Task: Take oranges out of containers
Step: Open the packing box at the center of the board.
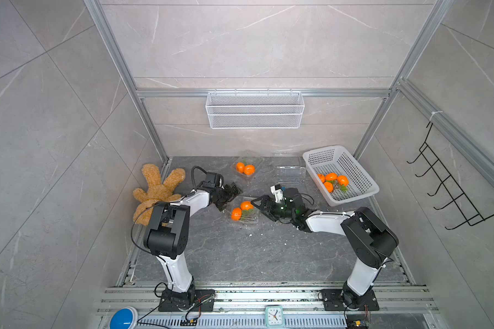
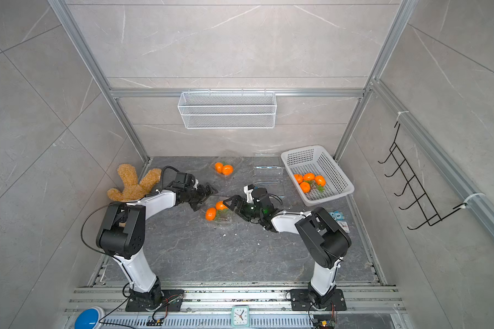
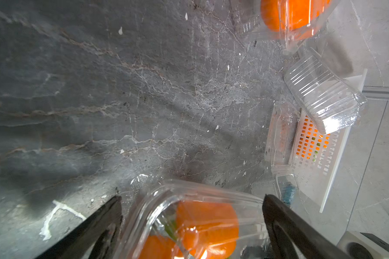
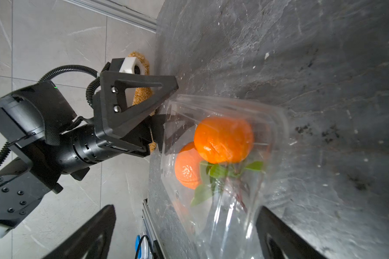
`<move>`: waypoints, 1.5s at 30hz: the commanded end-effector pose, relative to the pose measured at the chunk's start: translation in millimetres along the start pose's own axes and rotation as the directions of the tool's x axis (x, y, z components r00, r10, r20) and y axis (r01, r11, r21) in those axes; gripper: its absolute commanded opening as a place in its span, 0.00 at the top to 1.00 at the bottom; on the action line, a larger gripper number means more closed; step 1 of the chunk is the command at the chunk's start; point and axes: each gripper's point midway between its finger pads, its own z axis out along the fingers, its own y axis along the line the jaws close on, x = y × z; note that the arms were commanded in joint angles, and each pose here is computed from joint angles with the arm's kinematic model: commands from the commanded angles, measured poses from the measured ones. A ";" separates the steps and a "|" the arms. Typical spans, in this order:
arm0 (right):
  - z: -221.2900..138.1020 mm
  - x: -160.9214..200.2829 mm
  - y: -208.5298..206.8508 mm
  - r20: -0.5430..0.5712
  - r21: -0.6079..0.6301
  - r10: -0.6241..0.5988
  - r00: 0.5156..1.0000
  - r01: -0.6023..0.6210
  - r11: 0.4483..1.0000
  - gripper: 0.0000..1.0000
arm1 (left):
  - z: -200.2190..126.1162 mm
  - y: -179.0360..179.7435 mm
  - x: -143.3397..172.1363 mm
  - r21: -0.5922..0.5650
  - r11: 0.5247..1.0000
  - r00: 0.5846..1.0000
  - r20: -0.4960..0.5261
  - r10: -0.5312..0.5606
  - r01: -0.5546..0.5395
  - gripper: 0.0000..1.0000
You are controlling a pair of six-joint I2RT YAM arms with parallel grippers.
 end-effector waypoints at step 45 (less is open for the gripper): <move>-23.4 -1.3 9.1 0.024 -0.086 0.023 0.999 -0.021 0.996 0.03 | 8.9 -12.0 9.3 0.062 0.998 0.999 -0.039 -0.006 0.008 0.00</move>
